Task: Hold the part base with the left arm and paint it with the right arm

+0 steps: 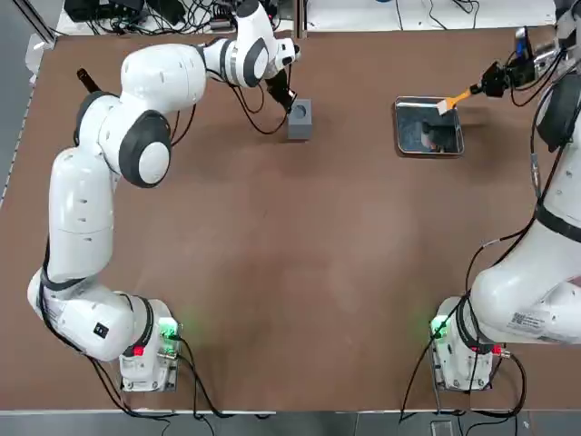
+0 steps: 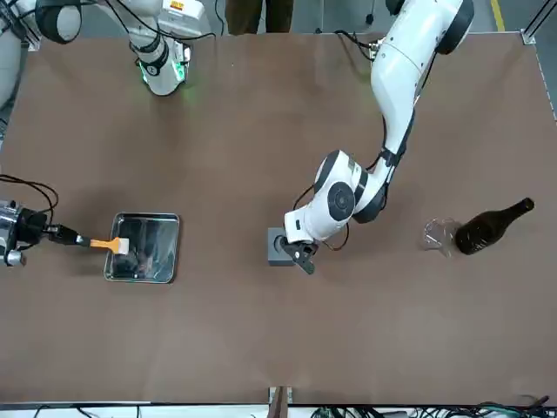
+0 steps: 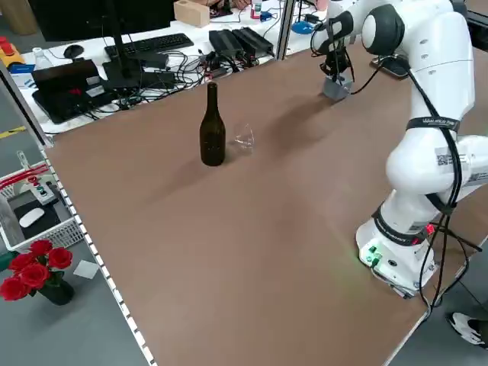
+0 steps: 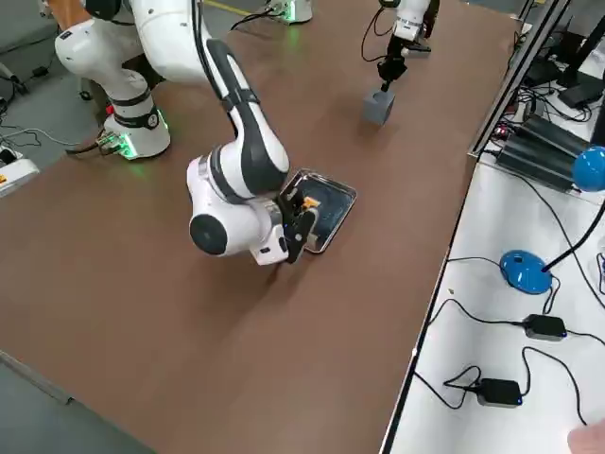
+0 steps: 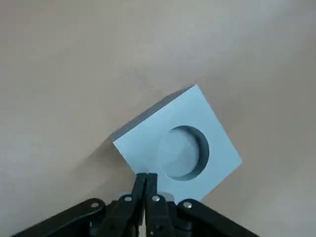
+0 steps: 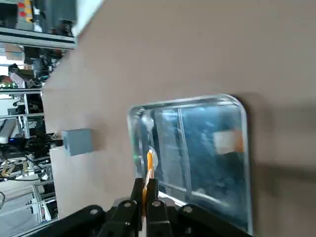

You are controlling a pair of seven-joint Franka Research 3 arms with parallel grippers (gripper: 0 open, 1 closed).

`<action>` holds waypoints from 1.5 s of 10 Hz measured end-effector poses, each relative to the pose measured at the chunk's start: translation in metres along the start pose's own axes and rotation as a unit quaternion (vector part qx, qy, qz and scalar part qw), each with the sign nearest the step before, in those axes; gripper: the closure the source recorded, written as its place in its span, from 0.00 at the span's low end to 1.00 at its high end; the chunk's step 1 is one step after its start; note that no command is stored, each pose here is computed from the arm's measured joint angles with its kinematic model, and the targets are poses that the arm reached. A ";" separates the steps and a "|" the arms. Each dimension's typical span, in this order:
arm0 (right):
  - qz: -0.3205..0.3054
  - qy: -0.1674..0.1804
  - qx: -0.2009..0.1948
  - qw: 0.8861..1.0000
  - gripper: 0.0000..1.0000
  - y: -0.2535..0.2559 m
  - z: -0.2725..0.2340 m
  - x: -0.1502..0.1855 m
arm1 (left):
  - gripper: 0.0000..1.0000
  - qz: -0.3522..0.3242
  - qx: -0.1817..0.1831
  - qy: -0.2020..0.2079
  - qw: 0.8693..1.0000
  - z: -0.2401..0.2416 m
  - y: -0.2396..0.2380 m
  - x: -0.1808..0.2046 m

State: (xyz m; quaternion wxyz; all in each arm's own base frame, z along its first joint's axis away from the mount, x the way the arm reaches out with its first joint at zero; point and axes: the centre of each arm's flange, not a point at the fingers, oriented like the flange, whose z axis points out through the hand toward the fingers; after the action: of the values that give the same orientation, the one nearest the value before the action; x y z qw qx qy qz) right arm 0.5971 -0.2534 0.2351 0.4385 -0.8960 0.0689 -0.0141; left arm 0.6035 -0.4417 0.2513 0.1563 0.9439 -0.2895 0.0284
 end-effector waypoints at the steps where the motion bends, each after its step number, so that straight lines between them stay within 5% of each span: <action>1: 0.006 -0.010 -0.001 1.000 0.96 0.021 0.015 -0.003 | 0.93 0.000 0.000 0.000 1.000 0.000 0.000 0.000; 12: -0.014 -0.019 -0.032 0.999 0.89 0.073 0.018 -0.001 | 0.92 -0.001 0.001 0.009 1.000 -0.004 -0.001 0.003; 15: -0.012 -0.017 -0.039 0.999 0.86 0.079 0.020 -0.001 | 0.82 -0.008 0.005 0.029 1.000 -0.054 -0.013 0.013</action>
State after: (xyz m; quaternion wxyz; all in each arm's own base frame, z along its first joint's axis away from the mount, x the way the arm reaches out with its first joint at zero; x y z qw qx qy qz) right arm 0.5889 -0.2850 0.1606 0.4043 -0.9131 0.0516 -0.0013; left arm 0.6241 -0.4216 0.3006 0.1601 0.9459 -0.2766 0.0561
